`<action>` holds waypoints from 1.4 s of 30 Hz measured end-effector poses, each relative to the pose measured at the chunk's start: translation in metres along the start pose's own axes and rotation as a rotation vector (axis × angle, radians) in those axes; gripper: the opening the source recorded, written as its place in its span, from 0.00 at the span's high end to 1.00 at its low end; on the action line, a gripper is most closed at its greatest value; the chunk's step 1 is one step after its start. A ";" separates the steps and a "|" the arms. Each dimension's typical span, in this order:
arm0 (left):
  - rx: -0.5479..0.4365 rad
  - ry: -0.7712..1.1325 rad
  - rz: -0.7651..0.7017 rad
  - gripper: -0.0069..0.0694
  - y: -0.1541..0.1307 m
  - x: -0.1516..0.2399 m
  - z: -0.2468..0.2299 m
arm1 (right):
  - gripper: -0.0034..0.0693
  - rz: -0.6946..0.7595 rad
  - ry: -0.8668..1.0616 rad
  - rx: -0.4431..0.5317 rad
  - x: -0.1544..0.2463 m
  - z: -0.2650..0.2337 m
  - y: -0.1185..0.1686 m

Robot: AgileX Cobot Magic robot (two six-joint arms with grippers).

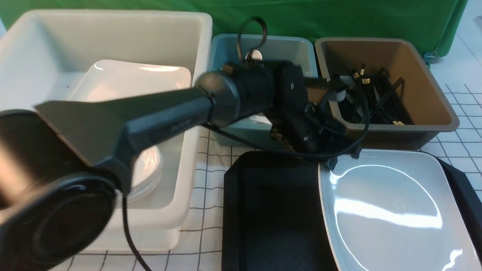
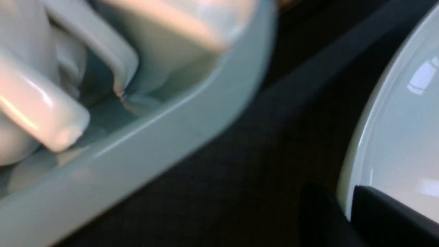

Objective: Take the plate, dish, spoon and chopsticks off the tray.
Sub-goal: Use the left arm to grab a plate from the dinner plate, then use the left arm to put the plate into the large storage box on the left

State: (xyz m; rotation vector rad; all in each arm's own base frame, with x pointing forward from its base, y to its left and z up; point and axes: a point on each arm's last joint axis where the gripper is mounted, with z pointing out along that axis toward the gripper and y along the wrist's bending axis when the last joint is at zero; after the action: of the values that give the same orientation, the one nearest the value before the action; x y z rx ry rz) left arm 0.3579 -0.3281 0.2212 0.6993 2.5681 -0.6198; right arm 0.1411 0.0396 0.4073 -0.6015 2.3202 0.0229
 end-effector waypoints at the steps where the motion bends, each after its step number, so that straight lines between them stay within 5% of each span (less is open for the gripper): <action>1: 0.008 -0.020 0.031 0.85 -0.006 -0.004 -0.019 | 0.95 0.003 -0.022 -0.001 -0.004 -0.007 0.000; 16: -0.042 -0.221 0.225 0.89 -0.032 -0.017 -0.152 | 0.95 0.028 -0.265 -0.103 -0.035 -0.062 0.007; 22: -0.061 -0.381 0.184 0.89 -0.018 -0.021 -0.220 | 0.95 -0.035 -0.371 -0.243 -0.048 -0.066 0.019; 25: -0.137 -0.533 0.061 0.89 0.026 -0.019 -0.287 | 0.95 -0.065 -0.414 -0.372 -0.068 -0.066 0.026; 31: -0.270 -0.686 -0.219 0.89 0.120 0.011 -0.375 | 0.95 -0.111 -0.394 -0.480 -0.109 -0.050 0.026; 42: -0.355 -0.827 -0.674 0.89 0.251 0.097 -0.370 | 0.95 -0.298 -0.278 -0.640 -0.158 0.000 0.092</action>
State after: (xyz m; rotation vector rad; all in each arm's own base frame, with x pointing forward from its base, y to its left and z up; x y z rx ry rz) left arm 0.3228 0.0915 0.4003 -0.4905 1.9713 -0.4738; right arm 0.2006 0.1876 0.4969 -1.1711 1.9109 0.6835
